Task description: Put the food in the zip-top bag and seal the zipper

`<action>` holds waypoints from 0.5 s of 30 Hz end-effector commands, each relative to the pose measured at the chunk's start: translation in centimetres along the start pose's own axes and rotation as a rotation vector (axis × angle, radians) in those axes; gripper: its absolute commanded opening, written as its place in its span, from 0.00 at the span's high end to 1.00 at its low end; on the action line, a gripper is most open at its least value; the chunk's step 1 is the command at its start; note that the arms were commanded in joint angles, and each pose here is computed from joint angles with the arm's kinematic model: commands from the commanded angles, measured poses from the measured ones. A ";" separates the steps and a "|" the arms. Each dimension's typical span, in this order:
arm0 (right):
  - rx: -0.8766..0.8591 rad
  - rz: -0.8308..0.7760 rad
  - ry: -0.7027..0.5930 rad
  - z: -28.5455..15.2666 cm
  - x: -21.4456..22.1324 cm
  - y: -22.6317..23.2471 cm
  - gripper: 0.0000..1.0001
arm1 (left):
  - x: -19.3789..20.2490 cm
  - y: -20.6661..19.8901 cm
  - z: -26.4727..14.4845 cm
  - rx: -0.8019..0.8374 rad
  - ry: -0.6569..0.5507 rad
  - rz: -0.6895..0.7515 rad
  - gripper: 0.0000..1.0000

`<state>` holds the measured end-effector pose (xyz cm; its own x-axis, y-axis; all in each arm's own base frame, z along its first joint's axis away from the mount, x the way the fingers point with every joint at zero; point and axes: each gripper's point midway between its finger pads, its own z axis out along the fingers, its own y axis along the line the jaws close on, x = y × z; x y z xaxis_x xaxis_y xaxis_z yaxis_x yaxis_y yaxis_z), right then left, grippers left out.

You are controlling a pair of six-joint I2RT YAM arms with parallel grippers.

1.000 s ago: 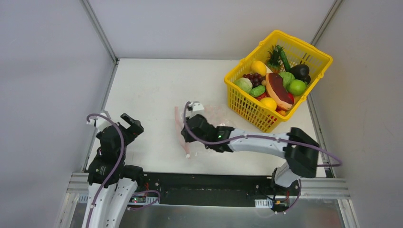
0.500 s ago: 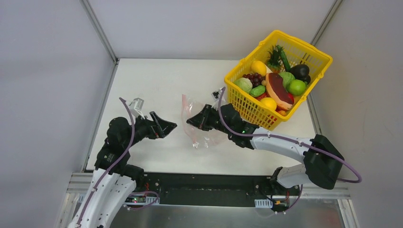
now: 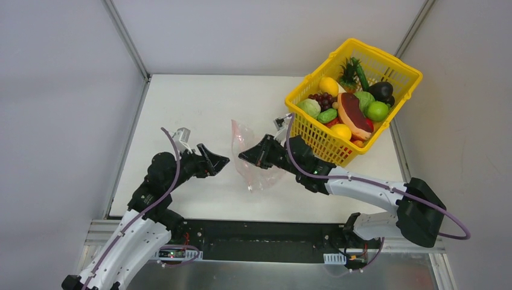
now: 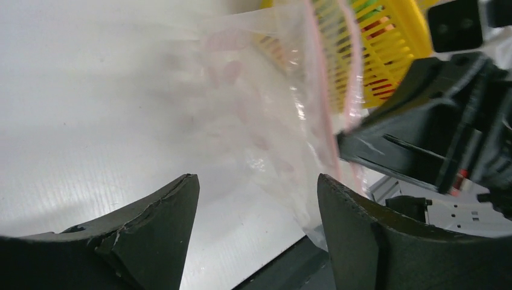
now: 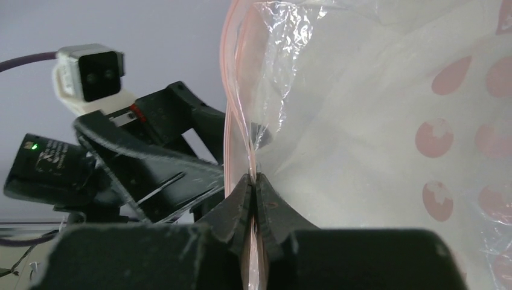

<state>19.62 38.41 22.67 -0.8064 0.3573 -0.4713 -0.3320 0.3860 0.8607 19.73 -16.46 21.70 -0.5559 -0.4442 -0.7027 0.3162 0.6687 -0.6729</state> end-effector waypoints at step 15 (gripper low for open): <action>0.050 0.047 -0.123 -1.0 -0.8 1.4 0.94 | 0.8 0.3 0.9 -0.004 0.025 -0.058 0.23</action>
<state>18.83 37.28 22.97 -0.7706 0.4364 -0.4644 -0.2687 0.4384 0.8577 19.86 -16.56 19.94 -0.6001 -0.4596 -0.6547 0.2518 0.6683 -0.7000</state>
